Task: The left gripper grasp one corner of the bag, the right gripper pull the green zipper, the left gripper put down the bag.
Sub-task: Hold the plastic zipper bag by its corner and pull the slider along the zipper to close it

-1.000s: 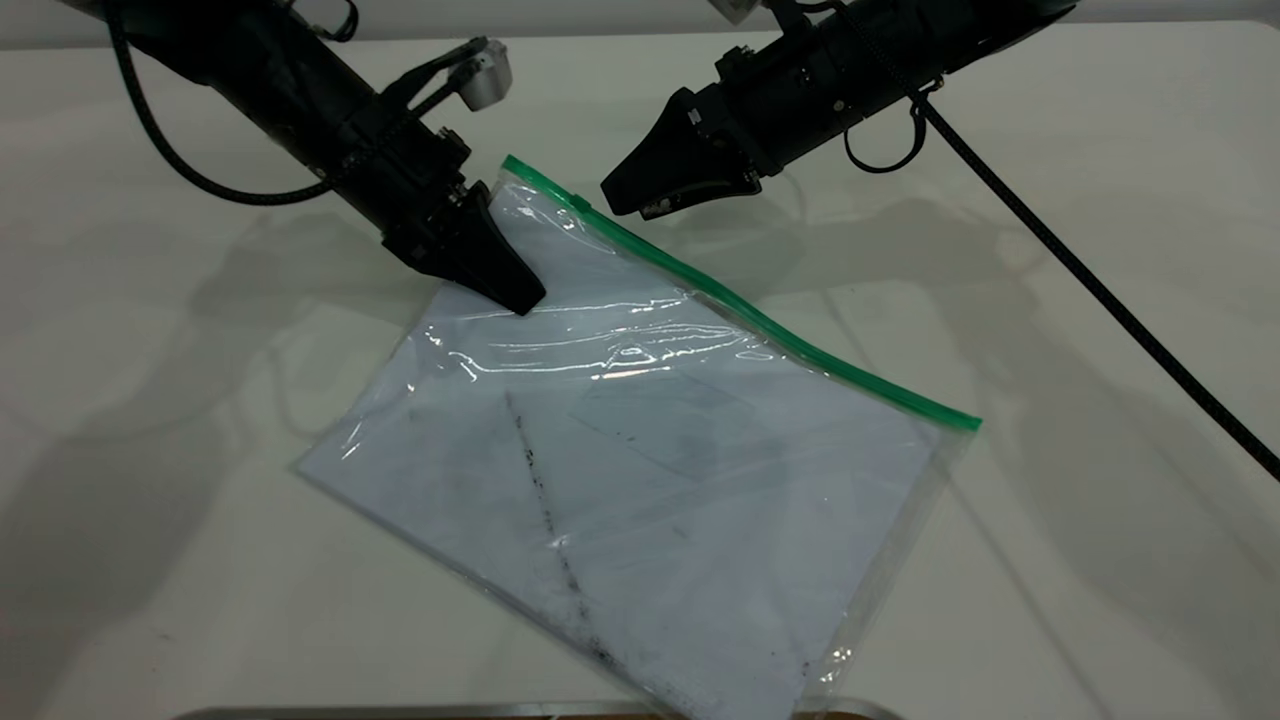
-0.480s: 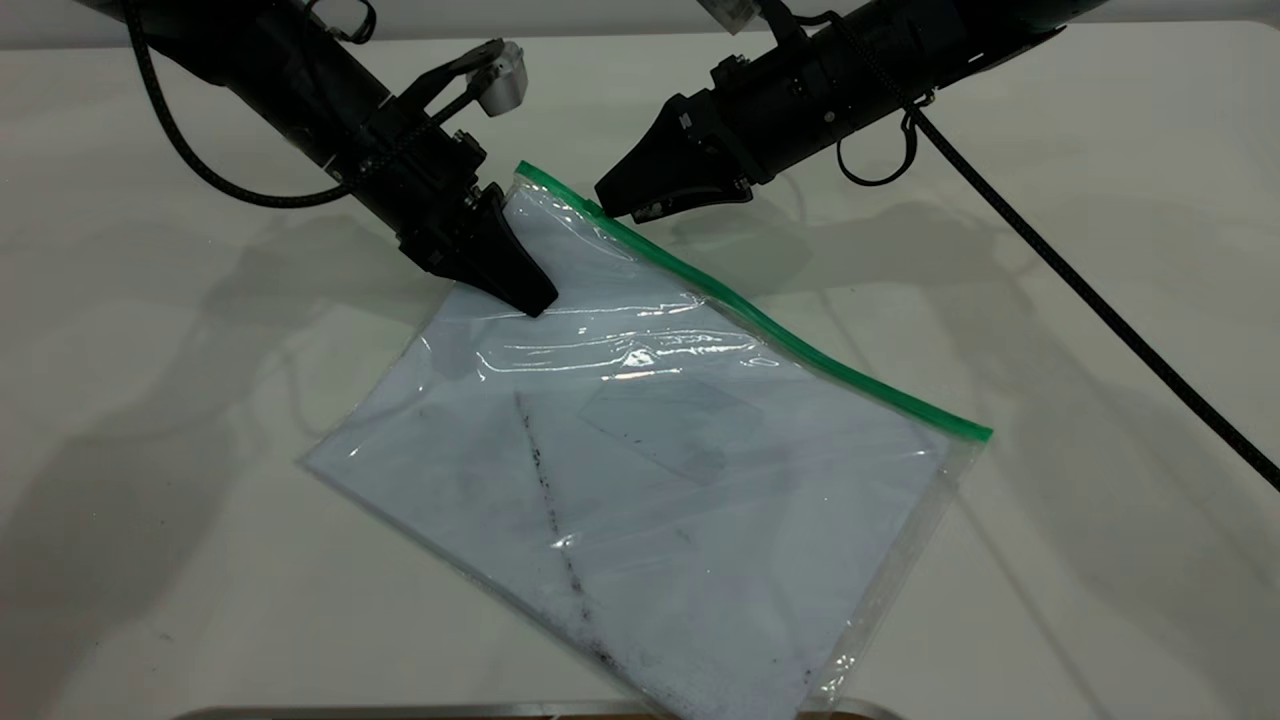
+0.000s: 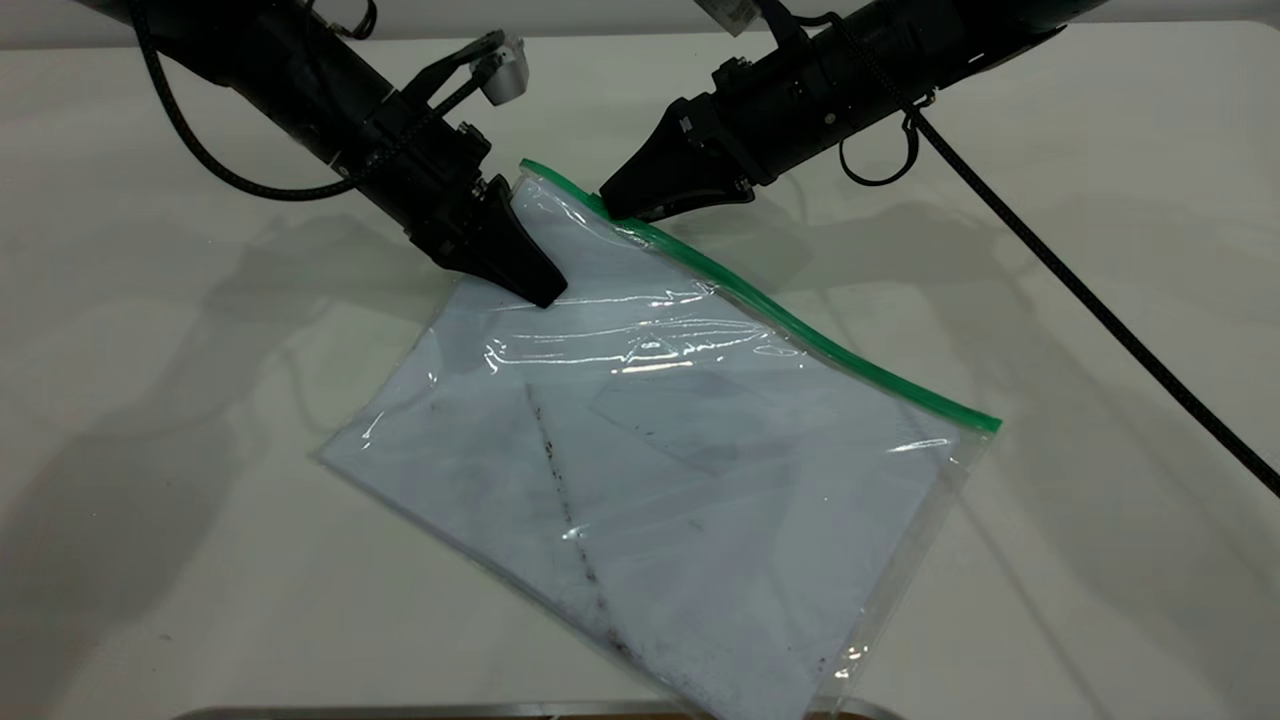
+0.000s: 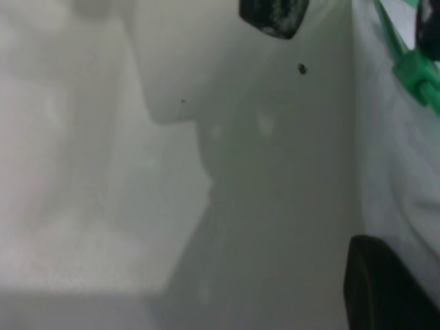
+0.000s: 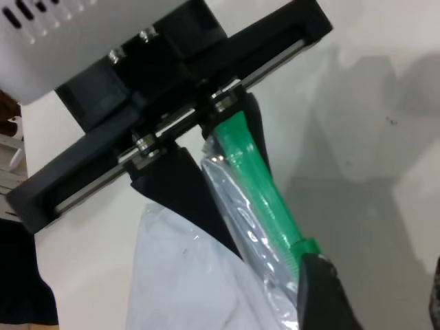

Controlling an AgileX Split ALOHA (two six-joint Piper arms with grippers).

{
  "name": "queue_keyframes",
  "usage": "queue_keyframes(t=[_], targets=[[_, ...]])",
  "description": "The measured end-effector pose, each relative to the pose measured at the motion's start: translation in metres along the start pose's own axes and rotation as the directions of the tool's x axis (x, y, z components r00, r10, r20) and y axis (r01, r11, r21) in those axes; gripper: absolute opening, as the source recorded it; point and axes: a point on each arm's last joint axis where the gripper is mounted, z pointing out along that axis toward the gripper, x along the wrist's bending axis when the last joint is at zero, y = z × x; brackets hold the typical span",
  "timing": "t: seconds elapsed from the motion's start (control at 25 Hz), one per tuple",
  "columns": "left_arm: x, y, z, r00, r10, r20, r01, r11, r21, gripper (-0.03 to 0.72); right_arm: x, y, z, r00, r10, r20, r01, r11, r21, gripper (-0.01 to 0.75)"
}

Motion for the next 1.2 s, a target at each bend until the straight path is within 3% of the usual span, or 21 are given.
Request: queue_keyframes(t=[0.4, 0.64, 1.2], targets=[[0.001, 0.004, -0.003, 1.000, 0.007, -0.025, -0.008, 1.000, -0.007, 0.063, 0.012, 0.005, -0.002, 0.992, 0.003, -0.126, -0.004, 1.000, -0.006, 0.426], [0.002, 0.004, -0.003, 1.000, 0.007, -0.030, -0.007, 1.000, -0.007, 0.063, 0.015, 0.020, -0.006, 0.991, -0.042, -0.125, 0.037, 0.998, -0.042, 0.426], [0.002, 0.004, -0.003, 0.999, 0.007, -0.031, -0.007, 1.000, -0.008, 0.064, 0.015, 0.013, 0.000, 0.993, -0.024, -0.115, 0.027, 1.000, 0.017, 0.426]])
